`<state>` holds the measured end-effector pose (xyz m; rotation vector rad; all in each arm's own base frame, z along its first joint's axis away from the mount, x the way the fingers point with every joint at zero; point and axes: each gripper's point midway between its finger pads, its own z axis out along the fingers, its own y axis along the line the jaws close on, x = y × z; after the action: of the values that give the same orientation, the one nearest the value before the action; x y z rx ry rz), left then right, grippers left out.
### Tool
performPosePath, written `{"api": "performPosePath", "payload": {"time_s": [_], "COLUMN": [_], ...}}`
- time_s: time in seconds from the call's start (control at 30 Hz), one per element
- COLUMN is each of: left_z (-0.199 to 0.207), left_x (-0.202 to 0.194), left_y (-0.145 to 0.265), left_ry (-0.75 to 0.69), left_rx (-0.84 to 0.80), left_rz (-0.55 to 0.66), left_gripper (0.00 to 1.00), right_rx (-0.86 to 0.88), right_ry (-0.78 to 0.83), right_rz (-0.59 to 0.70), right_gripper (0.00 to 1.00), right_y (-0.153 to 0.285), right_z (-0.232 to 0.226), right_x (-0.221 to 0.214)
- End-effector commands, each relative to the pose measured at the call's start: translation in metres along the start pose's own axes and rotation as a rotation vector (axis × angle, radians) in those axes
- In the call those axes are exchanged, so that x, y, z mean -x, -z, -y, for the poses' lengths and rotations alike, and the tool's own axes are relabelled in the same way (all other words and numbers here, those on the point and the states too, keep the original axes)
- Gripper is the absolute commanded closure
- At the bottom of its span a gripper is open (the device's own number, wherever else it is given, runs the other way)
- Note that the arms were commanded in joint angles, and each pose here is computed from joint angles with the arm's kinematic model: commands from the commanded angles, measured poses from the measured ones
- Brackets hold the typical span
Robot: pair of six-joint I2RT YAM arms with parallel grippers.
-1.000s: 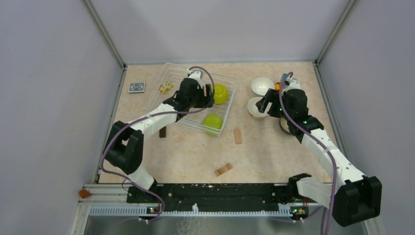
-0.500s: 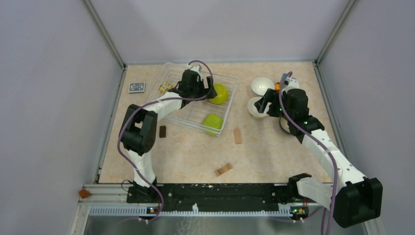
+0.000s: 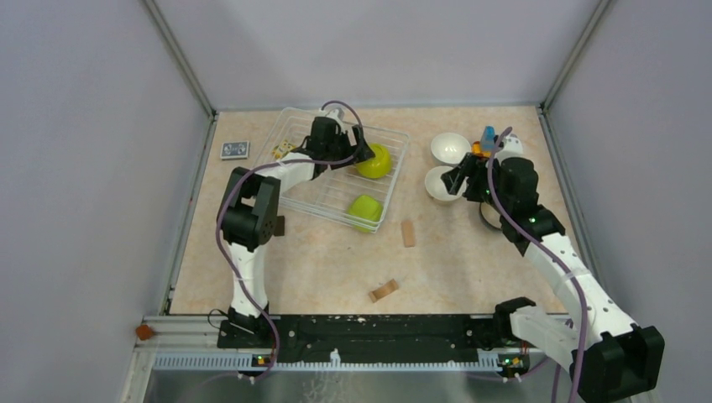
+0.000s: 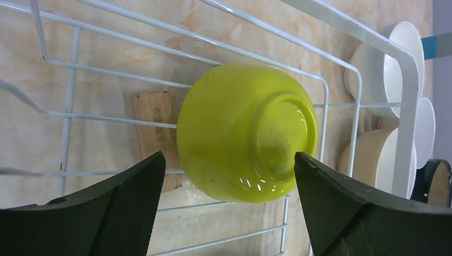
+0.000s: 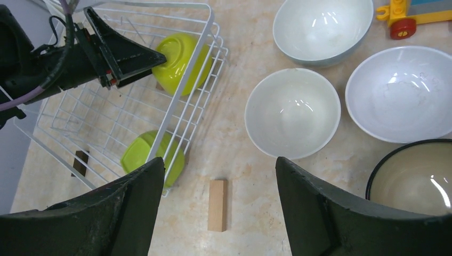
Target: Unload the bowls from the dish rack
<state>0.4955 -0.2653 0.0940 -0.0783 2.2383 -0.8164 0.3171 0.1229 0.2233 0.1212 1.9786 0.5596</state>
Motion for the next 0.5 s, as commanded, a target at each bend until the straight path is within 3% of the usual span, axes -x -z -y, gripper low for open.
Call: {"api": "performPosePath", "payload": {"time_s": [0.0,0.17,0.47], "left_z": [0.009,0.006,0.013], "left_x": [0.020,0.019,0.016], "left_y": [-0.009,-0.016,-0.017], "left_ry": [0.004,0.052,0.133], "left_rx": [-0.053,-0.096,-0.233], "left_rz": [0.044,0.028,-0.021], "left_gripper": [0.04,0.03,0.27], "right_rx": [-0.004,-0.016,-0.023], "right_ry": [0.018,0.038,0.038], "right_rz": [0.073,0.070,0.072], "right_gripper": [0.25,0.26,0.26], "right_y": [0.011,0.015,0.020], "right_z": [-0.003,-0.003,0.000], "right_x": [0.015,0.019,0.016]}}
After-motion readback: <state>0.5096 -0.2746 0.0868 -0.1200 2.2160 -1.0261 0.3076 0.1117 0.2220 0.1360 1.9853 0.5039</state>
